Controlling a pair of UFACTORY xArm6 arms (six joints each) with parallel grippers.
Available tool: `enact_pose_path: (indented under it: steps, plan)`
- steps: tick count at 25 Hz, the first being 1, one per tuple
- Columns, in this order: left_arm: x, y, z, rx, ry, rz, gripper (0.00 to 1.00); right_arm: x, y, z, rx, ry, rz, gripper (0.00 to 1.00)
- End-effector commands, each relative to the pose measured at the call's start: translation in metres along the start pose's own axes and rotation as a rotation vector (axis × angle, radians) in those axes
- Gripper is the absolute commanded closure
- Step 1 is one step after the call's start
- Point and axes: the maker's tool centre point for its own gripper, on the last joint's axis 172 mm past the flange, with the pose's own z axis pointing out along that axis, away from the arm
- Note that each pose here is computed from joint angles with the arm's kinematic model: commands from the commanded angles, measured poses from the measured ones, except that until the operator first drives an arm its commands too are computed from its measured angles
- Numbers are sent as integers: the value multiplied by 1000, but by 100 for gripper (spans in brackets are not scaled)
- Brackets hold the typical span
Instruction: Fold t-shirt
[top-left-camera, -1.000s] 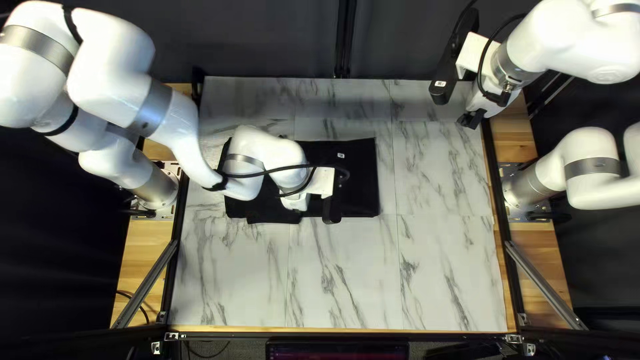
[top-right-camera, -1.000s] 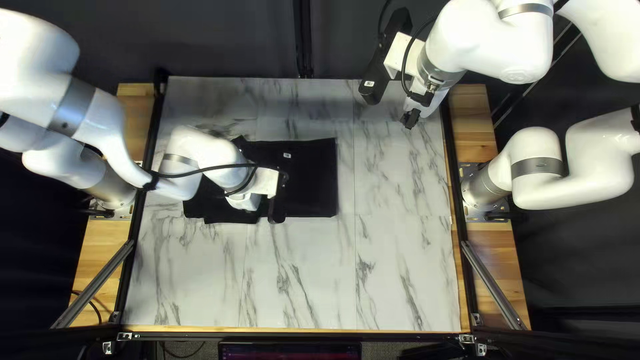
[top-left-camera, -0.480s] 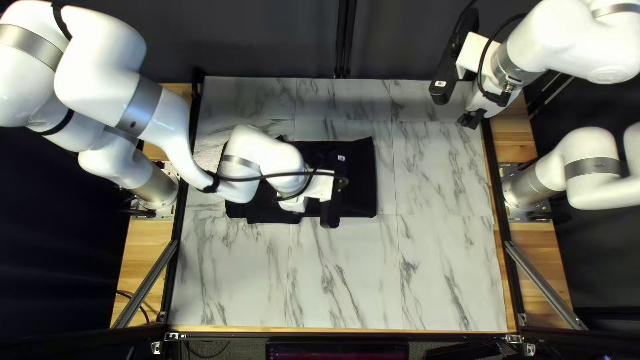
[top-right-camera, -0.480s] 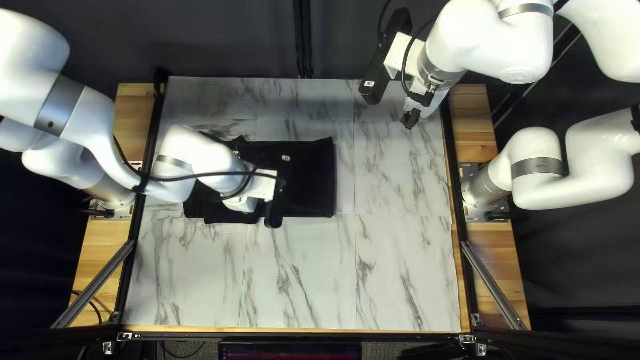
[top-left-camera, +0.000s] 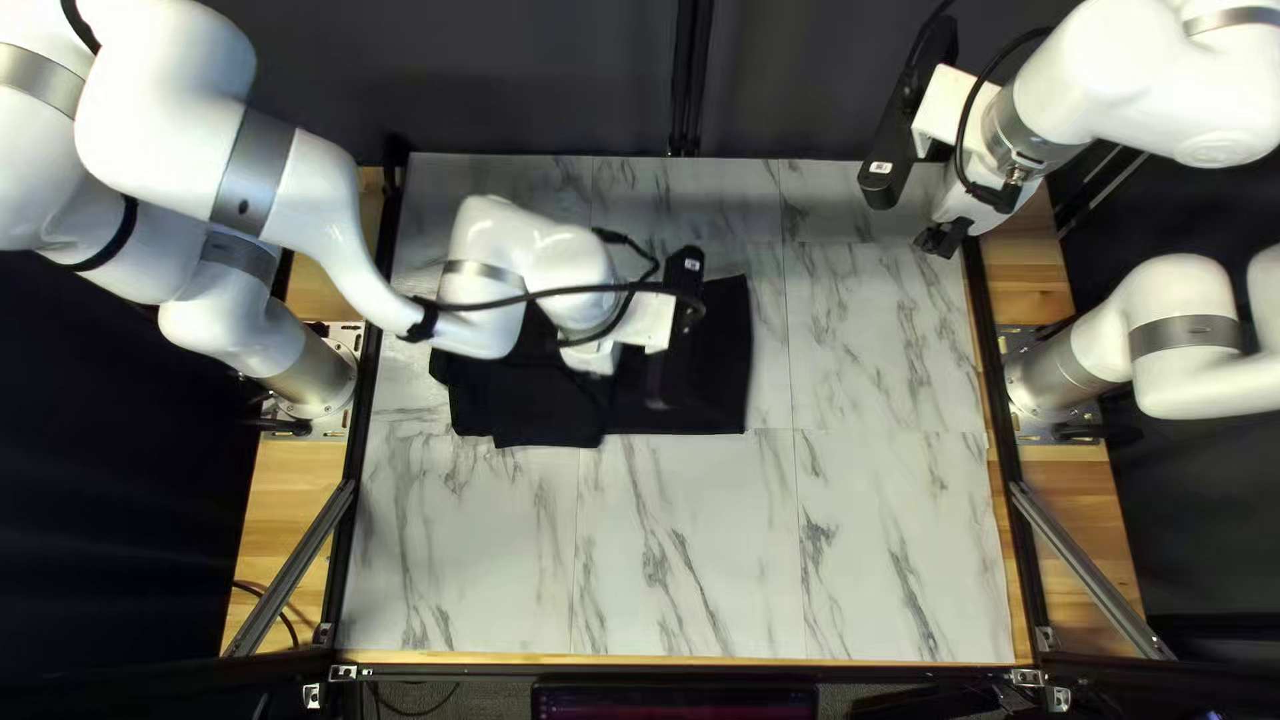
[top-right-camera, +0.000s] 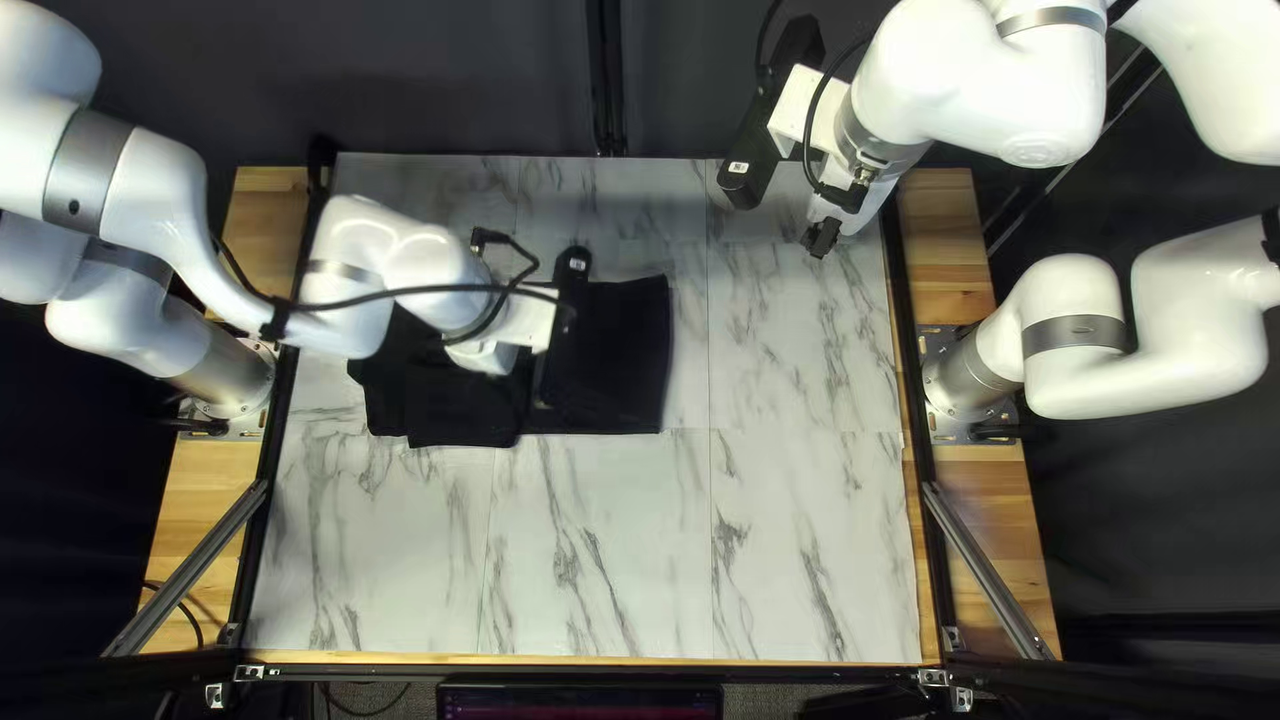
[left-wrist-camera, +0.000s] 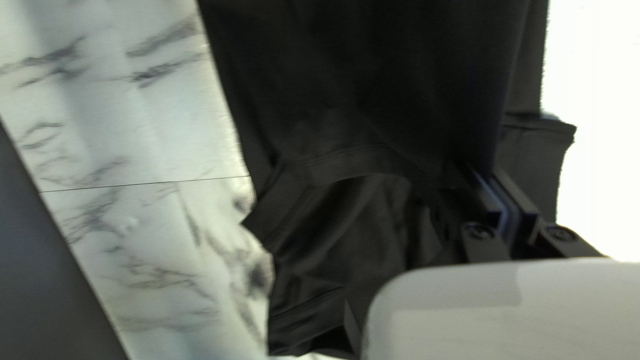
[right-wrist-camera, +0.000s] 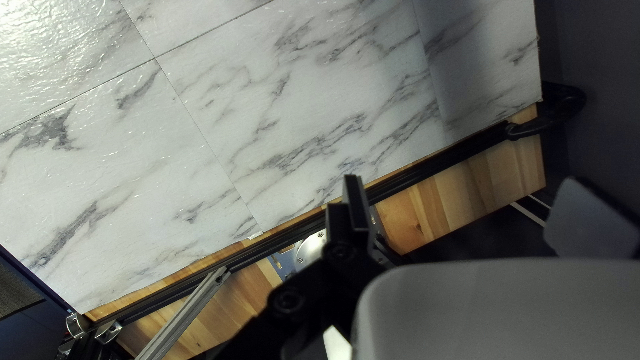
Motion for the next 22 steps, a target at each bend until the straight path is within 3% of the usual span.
enact_pose_path:
  steps: [1, 6, 14, 22]
  plan:
    - [-6, -14, -3, 15, -4, 16, 100, 0, 0, 0, 0, 0, 0, 0]
    - [-19, -2, 8, 18, -10, 27, 99, 0, 0, 0, 0, 0, 0, 0]
    - [-14, 52, 53, -30, -10, 46, 97, 0, 0, 0, 0, 0, 0, 0]
    - [-4, 84, 69, -71, 5, 39, 94, 0, 0, 0, 0, 0, 0, 0]
